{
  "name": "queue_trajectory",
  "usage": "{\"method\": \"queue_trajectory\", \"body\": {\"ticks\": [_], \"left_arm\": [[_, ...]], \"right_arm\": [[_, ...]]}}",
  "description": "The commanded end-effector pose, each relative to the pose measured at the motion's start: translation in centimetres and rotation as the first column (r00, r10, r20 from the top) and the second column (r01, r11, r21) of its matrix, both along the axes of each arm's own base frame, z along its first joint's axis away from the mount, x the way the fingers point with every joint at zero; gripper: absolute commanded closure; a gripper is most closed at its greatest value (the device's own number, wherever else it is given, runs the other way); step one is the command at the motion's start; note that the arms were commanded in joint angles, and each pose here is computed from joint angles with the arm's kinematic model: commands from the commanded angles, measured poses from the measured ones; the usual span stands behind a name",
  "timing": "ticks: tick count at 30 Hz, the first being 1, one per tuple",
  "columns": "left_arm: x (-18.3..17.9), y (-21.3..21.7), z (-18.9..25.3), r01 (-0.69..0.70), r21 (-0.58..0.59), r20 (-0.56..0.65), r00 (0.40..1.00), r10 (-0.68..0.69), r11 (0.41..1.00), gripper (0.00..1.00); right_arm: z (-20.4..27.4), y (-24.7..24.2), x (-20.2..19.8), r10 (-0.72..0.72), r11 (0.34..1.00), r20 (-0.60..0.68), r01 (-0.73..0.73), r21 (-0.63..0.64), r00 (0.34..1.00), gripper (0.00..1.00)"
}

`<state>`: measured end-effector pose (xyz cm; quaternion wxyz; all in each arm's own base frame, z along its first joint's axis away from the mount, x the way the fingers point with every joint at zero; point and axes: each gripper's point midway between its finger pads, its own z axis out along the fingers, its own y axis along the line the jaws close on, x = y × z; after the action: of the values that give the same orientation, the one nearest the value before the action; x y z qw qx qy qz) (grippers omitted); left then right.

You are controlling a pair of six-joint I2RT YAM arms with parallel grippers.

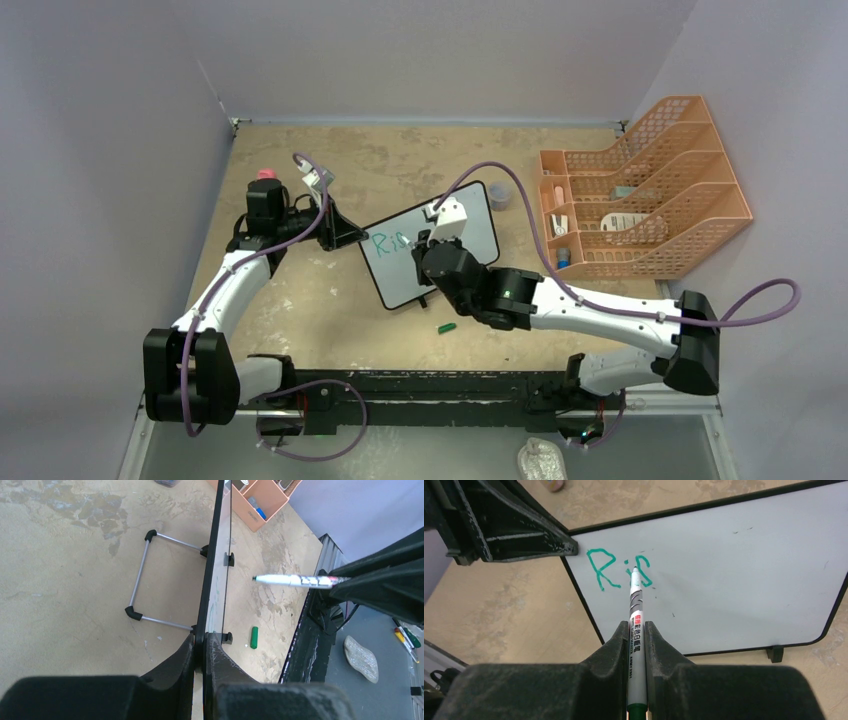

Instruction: Write a sentence on the whiteboard

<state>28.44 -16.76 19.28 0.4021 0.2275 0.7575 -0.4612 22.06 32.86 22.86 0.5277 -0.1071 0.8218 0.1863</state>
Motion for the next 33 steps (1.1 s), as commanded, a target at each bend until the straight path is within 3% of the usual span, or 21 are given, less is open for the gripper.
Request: {"method": "queue_trajectory", "body": {"ticks": [1,33], "left_arm": [[0.7,0.0,0.8,0.001,0.016,0.051,0.999,-0.002,1.0,1.0],[0.8,0.0,0.8,0.001,0.017,0.05,0.999,-0.002,1.0,1.0]], "right_arm": [[0.6,-1.3,1.0,-0.032,0.999,0.014,0.032,0.021,0.999,1.0],[-0.9,-0.1,1.8,-0.005,1.0,-0.014,0.006,0.03,1.0,1.0]]}}
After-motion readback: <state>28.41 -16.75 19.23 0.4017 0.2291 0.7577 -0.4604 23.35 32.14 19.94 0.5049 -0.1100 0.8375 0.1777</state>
